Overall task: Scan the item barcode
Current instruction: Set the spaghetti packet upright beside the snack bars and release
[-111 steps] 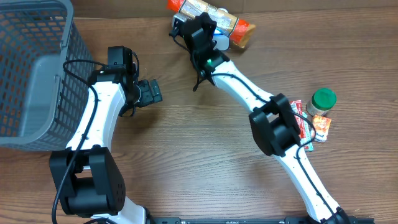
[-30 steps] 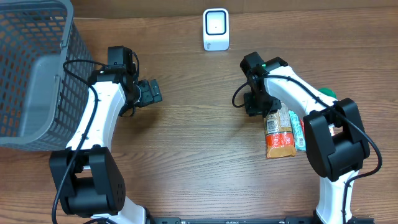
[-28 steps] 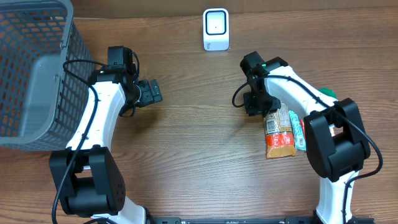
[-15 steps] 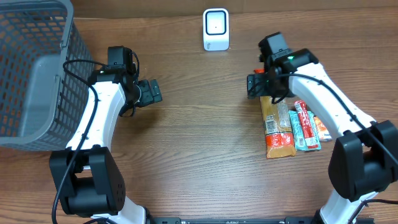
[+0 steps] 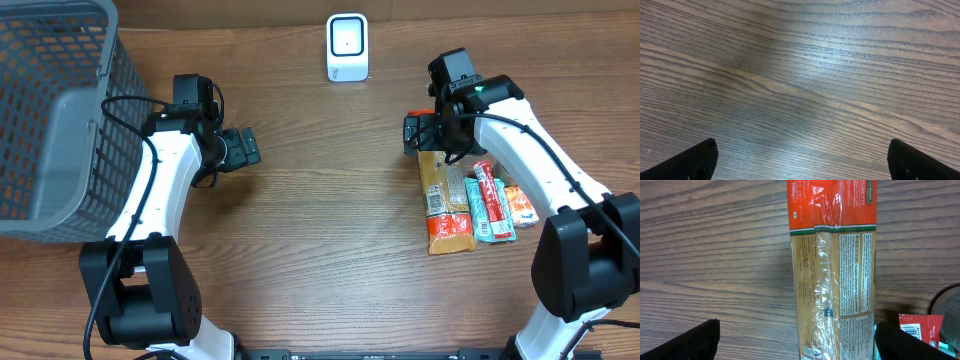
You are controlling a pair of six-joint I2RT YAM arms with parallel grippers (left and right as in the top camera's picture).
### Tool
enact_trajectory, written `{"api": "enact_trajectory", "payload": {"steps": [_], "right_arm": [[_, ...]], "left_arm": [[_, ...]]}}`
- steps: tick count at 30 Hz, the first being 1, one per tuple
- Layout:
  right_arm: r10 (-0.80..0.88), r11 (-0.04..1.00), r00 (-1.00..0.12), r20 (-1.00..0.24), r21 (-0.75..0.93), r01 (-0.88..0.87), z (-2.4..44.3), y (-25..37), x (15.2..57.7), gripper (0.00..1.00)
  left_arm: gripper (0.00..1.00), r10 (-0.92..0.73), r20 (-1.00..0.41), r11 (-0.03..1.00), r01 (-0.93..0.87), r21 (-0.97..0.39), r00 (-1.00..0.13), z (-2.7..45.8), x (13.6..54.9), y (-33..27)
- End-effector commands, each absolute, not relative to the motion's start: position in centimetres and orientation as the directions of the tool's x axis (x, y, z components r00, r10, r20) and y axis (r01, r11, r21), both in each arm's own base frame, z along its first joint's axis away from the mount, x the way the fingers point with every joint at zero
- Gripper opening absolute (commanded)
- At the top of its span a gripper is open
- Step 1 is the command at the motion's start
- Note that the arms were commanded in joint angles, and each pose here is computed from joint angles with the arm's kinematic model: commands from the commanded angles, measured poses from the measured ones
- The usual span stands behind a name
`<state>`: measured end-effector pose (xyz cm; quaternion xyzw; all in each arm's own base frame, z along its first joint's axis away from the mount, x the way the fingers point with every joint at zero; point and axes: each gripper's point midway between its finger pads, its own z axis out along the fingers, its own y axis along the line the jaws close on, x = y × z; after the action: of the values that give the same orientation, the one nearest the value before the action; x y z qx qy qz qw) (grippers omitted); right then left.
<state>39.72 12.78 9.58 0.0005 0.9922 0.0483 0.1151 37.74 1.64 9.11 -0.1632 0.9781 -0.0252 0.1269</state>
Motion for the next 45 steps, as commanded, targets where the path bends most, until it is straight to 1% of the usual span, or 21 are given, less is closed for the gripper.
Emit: {"api": "enact_trajectory", "payload": {"steps": [1, 25, 29, 35, 39, 45], "right_arm": [[0.015, 0.994, -0.971, -0.237, 0.106, -0.011, 10.0, 13.0, 39.7, 1.0], [0.015, 0.994, -0.971, -0.239, 0.106, -0.011, 10.0, 13.0, 39.7, 1.0], [0.028, 0.993, -0.959, -0.282, 0.12, -0.007, 11.9, 12.6, 39.8, 1.0], [0.04, 0.989, -0.924, -0.379, 0.15, -0.019, 16.2, 12.4, 39.6, 1.0], [0.051, 0.984, -0.887, -0.459, 0.174, -0.034, 19.9, 12.3, 39.0, 1.0], [0.077, 0.974, -0.799, -0.596, 0.215, -0.066, 26.5, 11.7, 37.0, 1.0]], "left_arm": [[1.0, -0.306, -0.276, 0.952, -0.293, -0.089, -0.911, 10.3, 38.2, 1.7], [1.0, -0.306, -0.276, 0.952, -0.293, -0.089, -0.911, 10.3, 38.2, 1.7], [1.0, -0.306, -0.276, 0.952, -0.293, -0.089, -0.911, 10.3, 38.2, 1.7], [1.0, -0.306, -0.276, 0.952, -0.293, -0.089, -0.911, 10.3, 38.2, 1.7], [1.0, -0.306, -0.276, 0.952, -0.293, -0.089, -0.911, 10.3, 38.2, 1.7], [1.0, -0.306, -0.276, 0.952, -0.293, -0.089, -0.911, 10.3, 38.2, 1.7]]}}
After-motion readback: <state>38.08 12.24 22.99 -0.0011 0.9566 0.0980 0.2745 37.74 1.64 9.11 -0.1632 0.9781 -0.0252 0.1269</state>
